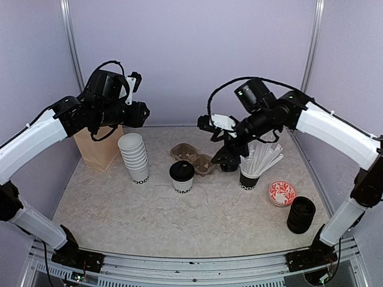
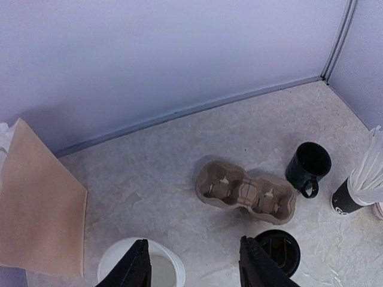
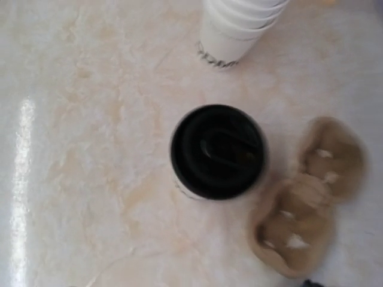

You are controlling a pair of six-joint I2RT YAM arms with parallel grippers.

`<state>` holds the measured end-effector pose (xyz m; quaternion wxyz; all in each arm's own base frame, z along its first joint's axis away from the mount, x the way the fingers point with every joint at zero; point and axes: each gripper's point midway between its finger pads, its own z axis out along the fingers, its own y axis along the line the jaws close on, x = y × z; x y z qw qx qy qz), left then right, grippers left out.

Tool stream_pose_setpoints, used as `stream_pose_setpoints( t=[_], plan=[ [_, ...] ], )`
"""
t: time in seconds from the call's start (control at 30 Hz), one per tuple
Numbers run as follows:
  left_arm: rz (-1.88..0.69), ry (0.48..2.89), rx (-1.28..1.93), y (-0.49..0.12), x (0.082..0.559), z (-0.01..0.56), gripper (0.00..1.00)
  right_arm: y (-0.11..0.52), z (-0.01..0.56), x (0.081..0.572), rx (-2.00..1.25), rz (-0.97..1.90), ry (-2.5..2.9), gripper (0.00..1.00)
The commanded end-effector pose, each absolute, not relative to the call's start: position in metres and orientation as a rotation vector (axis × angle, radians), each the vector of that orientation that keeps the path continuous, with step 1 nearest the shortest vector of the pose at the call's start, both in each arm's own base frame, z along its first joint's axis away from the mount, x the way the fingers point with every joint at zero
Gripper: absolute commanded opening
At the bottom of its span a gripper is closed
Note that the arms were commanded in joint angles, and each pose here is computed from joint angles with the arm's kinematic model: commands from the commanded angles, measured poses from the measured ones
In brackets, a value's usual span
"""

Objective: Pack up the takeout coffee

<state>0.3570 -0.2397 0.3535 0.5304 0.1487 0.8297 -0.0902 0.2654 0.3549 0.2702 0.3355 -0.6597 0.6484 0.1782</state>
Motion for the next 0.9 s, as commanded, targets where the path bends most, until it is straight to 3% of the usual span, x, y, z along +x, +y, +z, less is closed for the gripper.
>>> stream_pose_setpoints(
  t=[0.0, 0.3, 0.53, 0.87],
  plan=[
    [-0.162, 2.275, 0.387, -0.225, 0.33, 0.29, 0.45, 0.312, 0.312, 0.261, -1.583, 0.453, 1.592, 0.78],
    [-0.071, 2.447, 0.425, -0.207, 0.331, 0.246, 0.41, 0.231, 0.332, 0.286, -1.222, 0.55, 1.534, 0.76],
    [-0.03, 2.471, 0.447, -0.206, 0.35, 0.237, 0.35, 0.22, 0.314, 0.283, -1.191, 0.585, 1.518, 0.77],
    [-0.02, 2.497, 0.459, -0.21, 0.361, 0.227, 0.15, 0.222, 0.309, 0.278, -1.207, 0.609, 1.515, 0.77]
  ],
)
